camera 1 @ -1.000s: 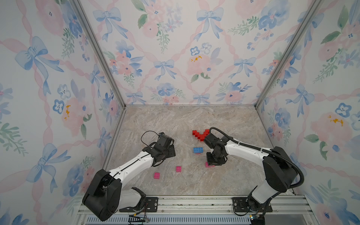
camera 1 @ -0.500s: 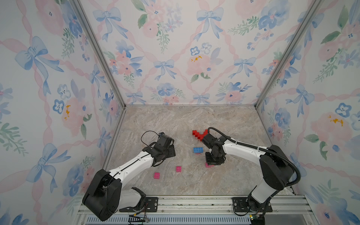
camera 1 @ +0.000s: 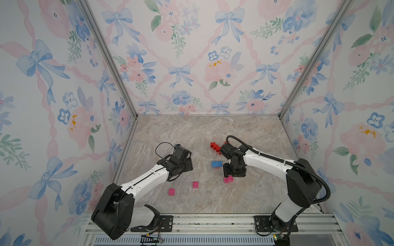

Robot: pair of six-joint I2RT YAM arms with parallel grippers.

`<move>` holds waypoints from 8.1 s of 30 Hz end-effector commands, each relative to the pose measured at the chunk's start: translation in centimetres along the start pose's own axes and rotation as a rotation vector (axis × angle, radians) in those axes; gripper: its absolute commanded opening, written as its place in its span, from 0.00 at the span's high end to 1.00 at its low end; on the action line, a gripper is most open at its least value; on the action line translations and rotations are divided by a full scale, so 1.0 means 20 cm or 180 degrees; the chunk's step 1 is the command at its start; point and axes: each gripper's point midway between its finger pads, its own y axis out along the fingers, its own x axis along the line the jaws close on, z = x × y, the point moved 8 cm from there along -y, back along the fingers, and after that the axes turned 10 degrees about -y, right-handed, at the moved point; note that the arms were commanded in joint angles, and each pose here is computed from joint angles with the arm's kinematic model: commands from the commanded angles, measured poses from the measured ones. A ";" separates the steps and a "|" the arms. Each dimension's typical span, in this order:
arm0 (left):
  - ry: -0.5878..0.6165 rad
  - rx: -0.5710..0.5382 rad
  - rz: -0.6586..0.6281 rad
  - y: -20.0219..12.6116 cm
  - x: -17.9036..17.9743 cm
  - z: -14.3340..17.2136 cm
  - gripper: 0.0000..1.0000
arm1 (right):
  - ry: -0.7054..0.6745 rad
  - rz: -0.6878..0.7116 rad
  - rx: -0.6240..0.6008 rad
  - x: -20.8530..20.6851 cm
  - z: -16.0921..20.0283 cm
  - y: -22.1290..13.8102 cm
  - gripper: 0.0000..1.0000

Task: Assemble the letter v with lego
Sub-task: Assemble the lego brick with the lego brick, then pick up the lego brick from the center of the board, then assemble the lego brick with the lego brick, then adjust the lego brick at the center of the board.

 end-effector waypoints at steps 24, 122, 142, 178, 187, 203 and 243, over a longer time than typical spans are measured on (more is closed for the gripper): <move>0.0062 -0.0197 -0.0044 -0.09 0.02 0.00 0.34 | -0.0249 -0.0045 -0.0061 0.09 -0.03 -0.10 0.73; 0.0348 0.0715 -0.0670 -0.16 -0.07 0.39 0.91 | 0.0210 -0.0360 -0.0204 -0.33 -0.03 -0.14 0.49; 0.0713 0.0945 -0.0848 -0.04 -0.10 0.47 1.00 | 0.0218 -0.0357 -0.0172 -0.36 -0.01 -0.13 0.48; 0.1042 0.0940 -0.0852 -0.05 -0.02 0.42 1.00 | 0.0162 -0.0332 -0.0156 -0.37 0.02 -0.14 0.48; 0.1071 0.1034 -0.0912 -0.02 0.01 0.44 1.00 | 0.0142 -0.0333 -0.0154 -0.36 0.01 -0.14 0.47; 0.0919 0.1294 -0.0896 0.04 -0.06 0.55 1.00 | 0.0015 -0.0390 -0.0227 -0.33 -0.03 -0.15 0.45; 0.0097 0.0728 0.2061 0.28 -0.36 0.02 0.28 | -0.0626 -0.0113 -0.0700 -0.17 -0.15 0.05 1.00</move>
